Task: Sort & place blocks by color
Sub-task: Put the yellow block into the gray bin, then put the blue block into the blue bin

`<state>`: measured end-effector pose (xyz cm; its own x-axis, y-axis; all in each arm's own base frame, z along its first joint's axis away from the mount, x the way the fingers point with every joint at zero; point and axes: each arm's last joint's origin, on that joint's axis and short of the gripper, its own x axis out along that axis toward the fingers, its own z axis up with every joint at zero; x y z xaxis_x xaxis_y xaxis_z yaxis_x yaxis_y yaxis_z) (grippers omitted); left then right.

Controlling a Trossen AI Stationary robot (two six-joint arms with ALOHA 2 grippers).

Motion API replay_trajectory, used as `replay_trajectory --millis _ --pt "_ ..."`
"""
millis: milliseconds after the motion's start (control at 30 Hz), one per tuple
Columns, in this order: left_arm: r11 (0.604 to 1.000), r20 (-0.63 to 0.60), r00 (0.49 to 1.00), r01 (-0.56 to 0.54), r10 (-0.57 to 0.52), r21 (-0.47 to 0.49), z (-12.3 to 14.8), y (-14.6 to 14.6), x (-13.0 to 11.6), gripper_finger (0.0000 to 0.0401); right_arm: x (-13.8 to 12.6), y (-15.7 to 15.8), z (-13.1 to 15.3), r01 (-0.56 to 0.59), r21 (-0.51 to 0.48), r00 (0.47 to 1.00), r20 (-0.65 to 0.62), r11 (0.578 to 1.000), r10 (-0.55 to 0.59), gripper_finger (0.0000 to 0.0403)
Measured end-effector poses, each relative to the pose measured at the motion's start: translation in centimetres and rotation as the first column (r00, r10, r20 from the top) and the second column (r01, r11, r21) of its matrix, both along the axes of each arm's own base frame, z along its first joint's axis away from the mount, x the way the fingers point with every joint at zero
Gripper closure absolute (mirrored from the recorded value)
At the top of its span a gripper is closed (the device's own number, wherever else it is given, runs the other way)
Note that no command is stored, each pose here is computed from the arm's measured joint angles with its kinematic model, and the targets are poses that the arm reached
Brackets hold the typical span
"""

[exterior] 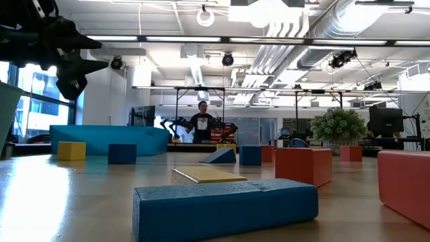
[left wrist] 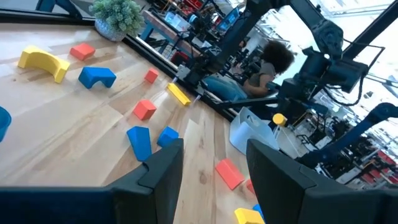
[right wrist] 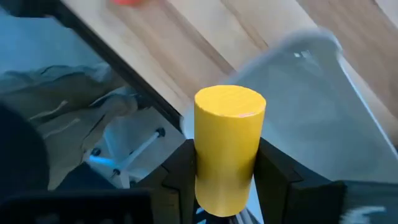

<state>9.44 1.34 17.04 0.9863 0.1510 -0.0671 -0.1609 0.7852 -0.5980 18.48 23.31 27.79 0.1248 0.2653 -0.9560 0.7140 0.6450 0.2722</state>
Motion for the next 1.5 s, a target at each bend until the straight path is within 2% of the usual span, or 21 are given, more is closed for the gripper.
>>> replay_trajectory --millis 267,533,967,1233,1367,1500 --pt "1.0 0.002 1.0 -0.023 0.024 -0.01 0.0 0.1 0.0 0.0235 -3.2 1.5 -1.4 0.131 -0.073 0.99 -0.039 0.989 -0.135 0.0302" --pt "0.999 0.005 1.0 -0.025 0.025 -0.029 0.0 0.1 0.0 0.0235 -4.1 1.1 -4.7 0.202 -0.113 0.974 -0.08 0.973 -0.211 0.0302" --pt "0.999 0.006 1.0 -0.025 0.025 -0.026 0.0 0.1 0.0 0.0235 -3.2 0.2 -8.9 0.244 -0.03 0.968 -0.058 0.969 -0.245 0.03" --pt "0.999 0.005 1.0 -0.024 0.024 -0.025 0.0 0.1 0.0 0.0235 -2.6 -0.3 -9.1 0.261 -0.033 0.963 -0.062 0.965 -0.263 0.0256" --pt "0.999 0.005 1.0 -0.024 0.024 -0.023 0.0 0.1 0.0 0.0235 -2.5 -0.4 -9.0 0.264 -0.014 0.958 -0.108 0.964 -0.264 0.0229" --pt "1.0 -0.001 1.0 -0.022 0.022 0.02 0.0 0.1 0.0 0.0225 -2.1 -0.5 -8.8 0.263 0.01 0.955 -0.142 0.965 -0.259 0.0217"
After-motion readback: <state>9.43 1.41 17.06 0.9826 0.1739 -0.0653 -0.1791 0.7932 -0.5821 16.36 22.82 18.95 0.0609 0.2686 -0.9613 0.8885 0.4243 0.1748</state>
